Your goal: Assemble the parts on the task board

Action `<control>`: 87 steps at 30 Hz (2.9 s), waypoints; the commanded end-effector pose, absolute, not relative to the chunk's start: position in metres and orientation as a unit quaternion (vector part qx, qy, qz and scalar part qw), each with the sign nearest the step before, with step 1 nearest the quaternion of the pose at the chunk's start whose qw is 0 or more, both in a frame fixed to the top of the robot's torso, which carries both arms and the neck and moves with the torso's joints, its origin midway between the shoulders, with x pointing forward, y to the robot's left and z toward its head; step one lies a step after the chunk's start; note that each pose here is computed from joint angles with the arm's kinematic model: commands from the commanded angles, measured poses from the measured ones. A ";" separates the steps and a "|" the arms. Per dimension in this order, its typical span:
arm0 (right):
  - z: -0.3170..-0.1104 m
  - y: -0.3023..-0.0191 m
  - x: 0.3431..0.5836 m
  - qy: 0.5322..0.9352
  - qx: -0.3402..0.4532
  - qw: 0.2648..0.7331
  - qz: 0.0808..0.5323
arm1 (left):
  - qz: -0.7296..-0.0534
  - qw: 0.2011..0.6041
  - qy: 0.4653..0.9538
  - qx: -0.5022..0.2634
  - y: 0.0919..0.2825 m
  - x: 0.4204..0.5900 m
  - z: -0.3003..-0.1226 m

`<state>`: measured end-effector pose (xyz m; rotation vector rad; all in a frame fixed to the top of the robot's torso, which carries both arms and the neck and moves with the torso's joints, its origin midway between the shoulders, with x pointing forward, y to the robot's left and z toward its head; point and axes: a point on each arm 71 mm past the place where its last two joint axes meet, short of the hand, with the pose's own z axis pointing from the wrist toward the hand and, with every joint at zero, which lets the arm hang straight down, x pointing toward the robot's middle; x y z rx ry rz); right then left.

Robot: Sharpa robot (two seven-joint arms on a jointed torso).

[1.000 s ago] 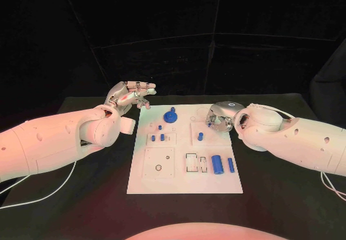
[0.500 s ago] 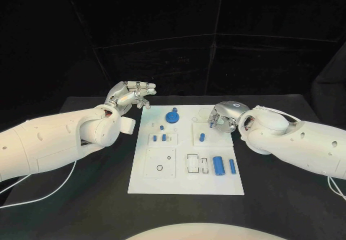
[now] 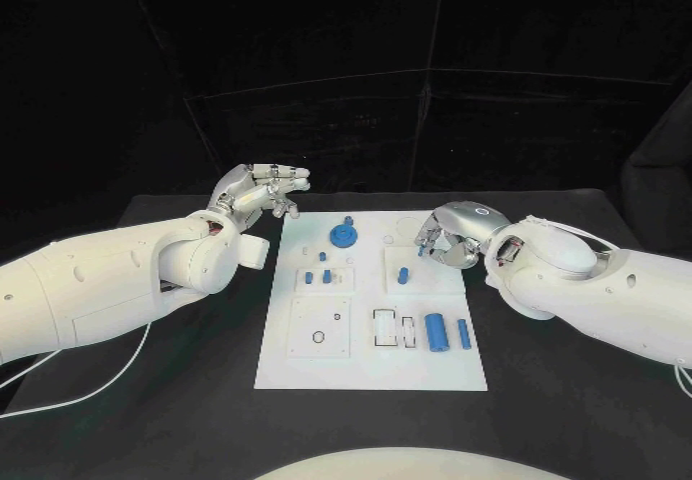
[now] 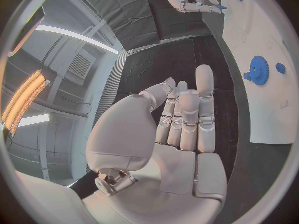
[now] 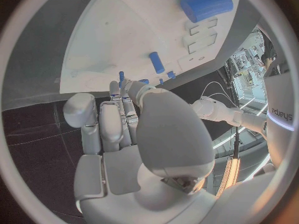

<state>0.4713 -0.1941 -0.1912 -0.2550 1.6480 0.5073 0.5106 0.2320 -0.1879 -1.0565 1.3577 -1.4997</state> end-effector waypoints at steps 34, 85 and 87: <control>-0.217 -0.073 0.417 0.708 -0.169 0.581 0.365 | -0.601 0.410 0.543 -0.420 0.223 0.513 -0.187; -0.244 -0.055 0.410 0.729 -0.214 0.556 0.338 | -0.598 0.411 0.544 -0.421 0.227 0.515 -0.188; -0.245 -0.054 0.409 0.728 -0.215 0.555 0.339 | -0.598 0.412 0.544 -0.422 0.228 0.515 -0.188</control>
